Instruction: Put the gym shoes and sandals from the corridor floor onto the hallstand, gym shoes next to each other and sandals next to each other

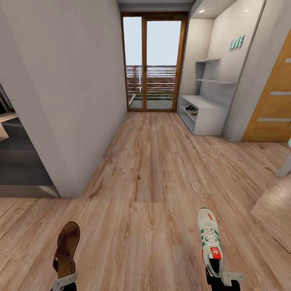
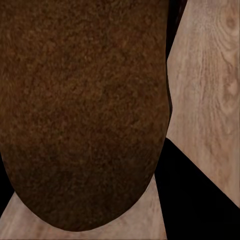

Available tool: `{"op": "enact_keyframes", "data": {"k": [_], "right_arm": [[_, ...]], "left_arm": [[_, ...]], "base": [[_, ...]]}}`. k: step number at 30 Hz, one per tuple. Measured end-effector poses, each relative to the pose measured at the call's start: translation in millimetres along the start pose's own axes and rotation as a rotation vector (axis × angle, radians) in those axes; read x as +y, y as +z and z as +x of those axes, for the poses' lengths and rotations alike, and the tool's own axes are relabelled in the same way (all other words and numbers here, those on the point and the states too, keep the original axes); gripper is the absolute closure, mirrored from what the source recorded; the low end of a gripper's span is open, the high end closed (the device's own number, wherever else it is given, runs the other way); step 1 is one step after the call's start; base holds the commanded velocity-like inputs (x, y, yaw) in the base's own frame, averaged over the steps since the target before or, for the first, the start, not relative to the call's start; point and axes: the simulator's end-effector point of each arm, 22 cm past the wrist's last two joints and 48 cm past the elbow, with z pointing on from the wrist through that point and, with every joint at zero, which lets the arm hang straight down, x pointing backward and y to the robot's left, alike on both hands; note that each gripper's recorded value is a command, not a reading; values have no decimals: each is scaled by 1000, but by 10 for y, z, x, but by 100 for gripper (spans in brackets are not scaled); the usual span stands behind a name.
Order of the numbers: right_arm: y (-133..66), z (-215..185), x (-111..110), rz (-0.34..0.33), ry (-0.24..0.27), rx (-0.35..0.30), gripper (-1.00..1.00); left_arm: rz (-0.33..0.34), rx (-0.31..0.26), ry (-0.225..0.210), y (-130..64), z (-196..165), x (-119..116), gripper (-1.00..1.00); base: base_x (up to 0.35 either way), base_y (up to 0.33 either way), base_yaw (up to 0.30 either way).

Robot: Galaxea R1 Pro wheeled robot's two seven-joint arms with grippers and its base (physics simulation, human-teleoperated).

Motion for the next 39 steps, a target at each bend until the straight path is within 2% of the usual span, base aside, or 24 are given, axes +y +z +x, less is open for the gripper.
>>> {"op": "enact_keyframes", "data": {"k": [39], "right_arm": [[0, 0, -7, 1, 0, 0, 100]], "left_arm": [[-2, -1, 2, 1, -6, 19, 100]], "base": [[340, 0, 0]]}}
